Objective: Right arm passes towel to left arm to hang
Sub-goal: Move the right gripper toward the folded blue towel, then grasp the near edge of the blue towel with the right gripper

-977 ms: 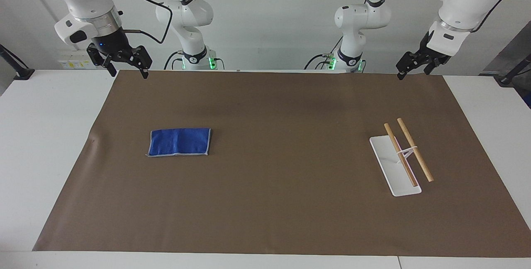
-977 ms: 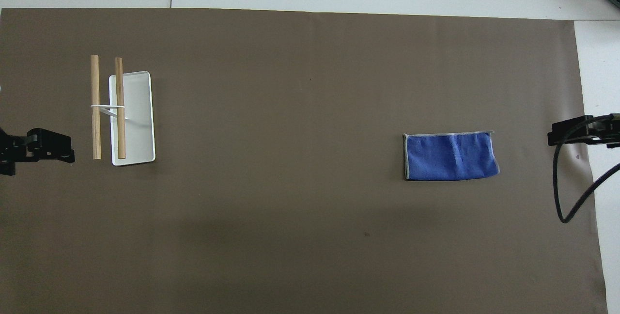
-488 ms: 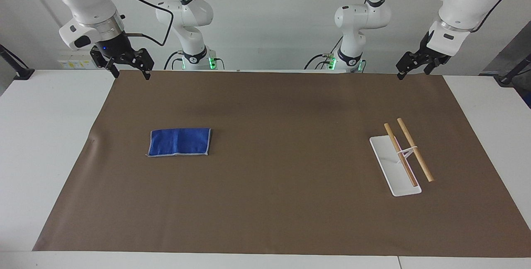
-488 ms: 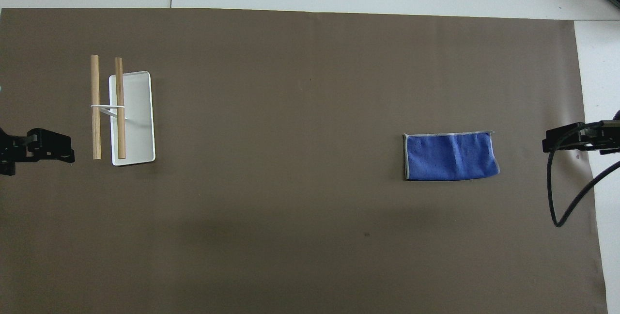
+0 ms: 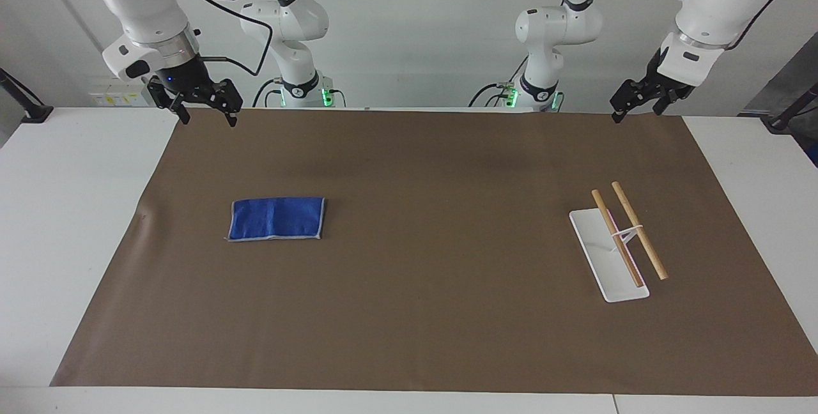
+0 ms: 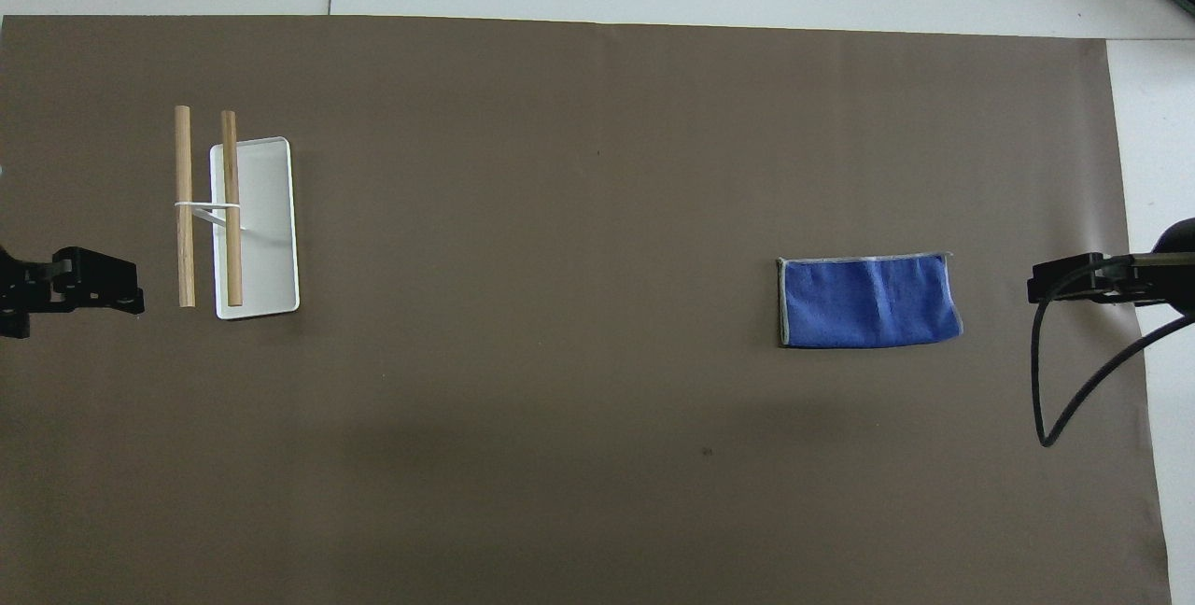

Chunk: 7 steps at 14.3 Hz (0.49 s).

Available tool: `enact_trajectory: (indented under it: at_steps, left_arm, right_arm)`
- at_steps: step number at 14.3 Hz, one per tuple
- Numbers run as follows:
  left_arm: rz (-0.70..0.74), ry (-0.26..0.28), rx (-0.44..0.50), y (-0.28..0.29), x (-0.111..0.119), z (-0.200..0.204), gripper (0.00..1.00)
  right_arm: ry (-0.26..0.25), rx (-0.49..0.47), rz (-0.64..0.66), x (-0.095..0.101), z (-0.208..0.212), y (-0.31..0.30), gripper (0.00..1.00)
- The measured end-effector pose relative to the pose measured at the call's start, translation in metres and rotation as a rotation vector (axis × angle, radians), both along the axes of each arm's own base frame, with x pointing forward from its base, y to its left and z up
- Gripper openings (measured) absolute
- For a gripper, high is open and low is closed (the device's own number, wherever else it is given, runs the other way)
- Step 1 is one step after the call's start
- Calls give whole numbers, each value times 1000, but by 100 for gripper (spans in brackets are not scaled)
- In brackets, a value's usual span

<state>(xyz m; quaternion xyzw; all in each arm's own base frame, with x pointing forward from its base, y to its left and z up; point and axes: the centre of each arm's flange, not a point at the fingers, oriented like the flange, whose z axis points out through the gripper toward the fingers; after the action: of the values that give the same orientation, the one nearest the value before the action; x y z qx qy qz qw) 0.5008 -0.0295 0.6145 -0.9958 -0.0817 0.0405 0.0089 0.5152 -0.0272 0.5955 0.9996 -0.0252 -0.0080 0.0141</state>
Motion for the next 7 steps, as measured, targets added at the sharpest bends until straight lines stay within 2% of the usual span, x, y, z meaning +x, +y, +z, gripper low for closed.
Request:
enact_trajectory:
  at_steps: [2,4,7]
  left_arm:
    - [0,0,0,0,0,0,100]
    - [0,0,0,0,0,0,100]
    - [0,0,0,0,0,0,100]
  right_arm:
    - [-6,4,2,-2,-6,1,100]
    - [-33,6,4,-1,-9,2,100]
    - [-63,6,11,4,-36,3,100]
